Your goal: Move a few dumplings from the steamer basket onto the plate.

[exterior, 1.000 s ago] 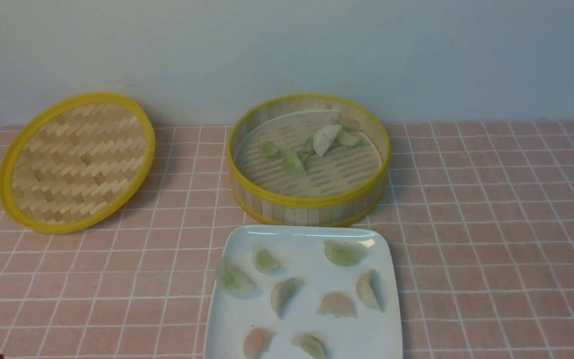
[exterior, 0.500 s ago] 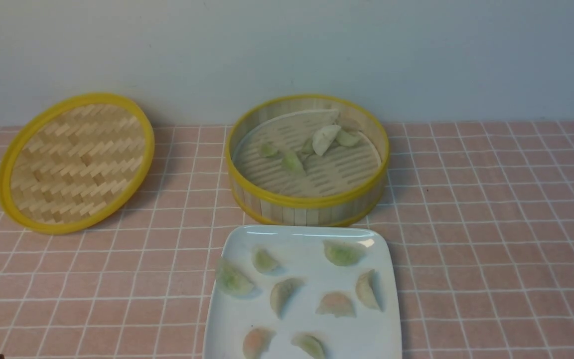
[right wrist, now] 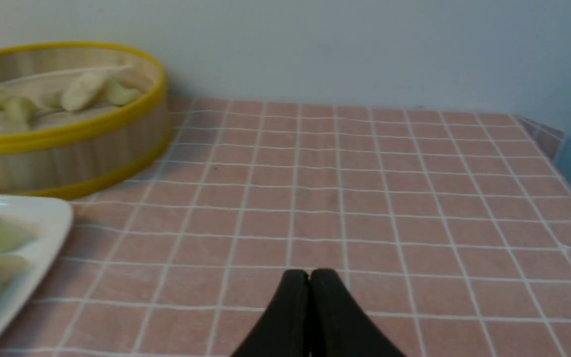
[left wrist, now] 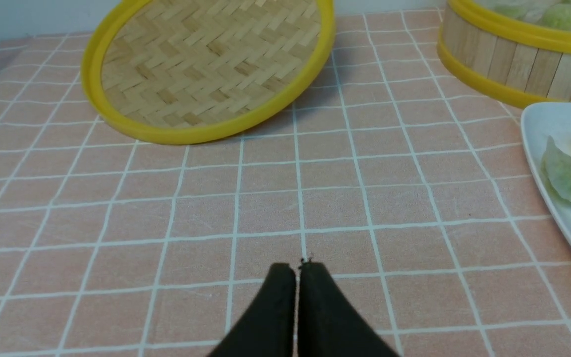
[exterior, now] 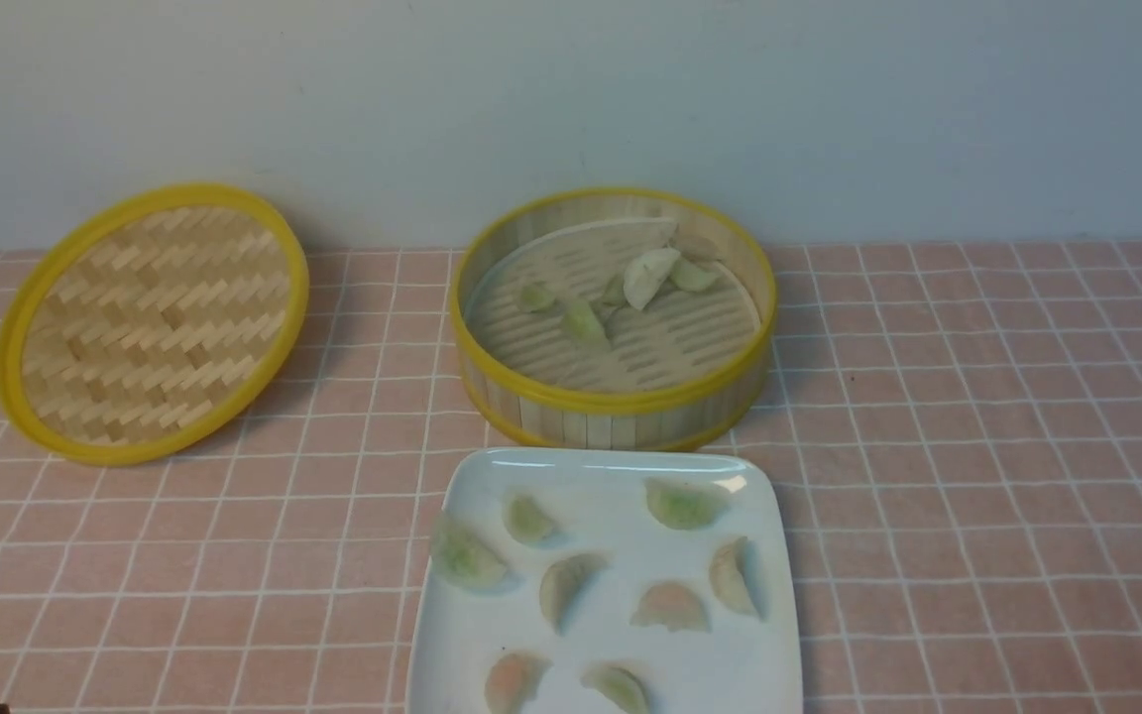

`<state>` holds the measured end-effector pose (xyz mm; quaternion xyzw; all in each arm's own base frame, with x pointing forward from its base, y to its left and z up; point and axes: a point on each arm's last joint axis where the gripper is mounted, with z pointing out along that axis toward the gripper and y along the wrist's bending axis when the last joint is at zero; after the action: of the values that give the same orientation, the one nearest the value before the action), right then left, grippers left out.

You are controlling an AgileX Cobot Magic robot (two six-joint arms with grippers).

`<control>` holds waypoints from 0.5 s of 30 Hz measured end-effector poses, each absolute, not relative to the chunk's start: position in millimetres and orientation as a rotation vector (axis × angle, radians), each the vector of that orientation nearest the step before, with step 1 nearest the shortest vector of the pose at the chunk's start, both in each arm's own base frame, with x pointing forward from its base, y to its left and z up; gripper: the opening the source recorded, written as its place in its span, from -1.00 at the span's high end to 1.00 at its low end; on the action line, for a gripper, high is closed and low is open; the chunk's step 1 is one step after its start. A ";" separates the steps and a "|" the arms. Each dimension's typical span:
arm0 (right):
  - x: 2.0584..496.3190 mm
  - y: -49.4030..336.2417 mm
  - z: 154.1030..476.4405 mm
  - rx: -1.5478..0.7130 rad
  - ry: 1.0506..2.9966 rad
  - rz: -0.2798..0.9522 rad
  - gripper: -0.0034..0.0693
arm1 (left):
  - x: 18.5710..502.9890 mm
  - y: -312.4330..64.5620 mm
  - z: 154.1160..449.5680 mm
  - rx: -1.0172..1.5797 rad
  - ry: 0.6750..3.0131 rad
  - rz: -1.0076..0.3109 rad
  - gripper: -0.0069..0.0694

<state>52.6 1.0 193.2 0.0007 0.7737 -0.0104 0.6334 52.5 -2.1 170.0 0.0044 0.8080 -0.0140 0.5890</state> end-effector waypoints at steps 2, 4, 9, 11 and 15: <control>54.6 -0.9 184.1 0.023 1.761 -0.044 0.94 | 52.5 -2.1 170.0 0.010 1.882 -0.033 0.84; 54.8 -1.2 181.0 0.020 1.769 -0.053 0.94 | 52.5 -2.1 170.0 0.010 1.882 -0.033 0.84; 54.5 -1.1 179.7 0.007 1.785 -0.061 0.94 | 52.5 -2.1 170.0 0.010 1.882 -0.033 0.84; 54.5 -1.1 180.0 0.007 1.784 -0.061 0.94 | 52.5 -2.1 170.0 0.010 1.882 -0.033 0.84; 54.5 -1.1 179.9 0.007 1.785 -0.061 0.94 | 52.5 -2.1 170.0 0.010 1.882 -0.033 0.84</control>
<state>54.5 -1.1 179.9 0.0029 0.7784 -0.0266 0.6272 52.5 -2.1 170.0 0.0044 0.8080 -0.0140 0.5890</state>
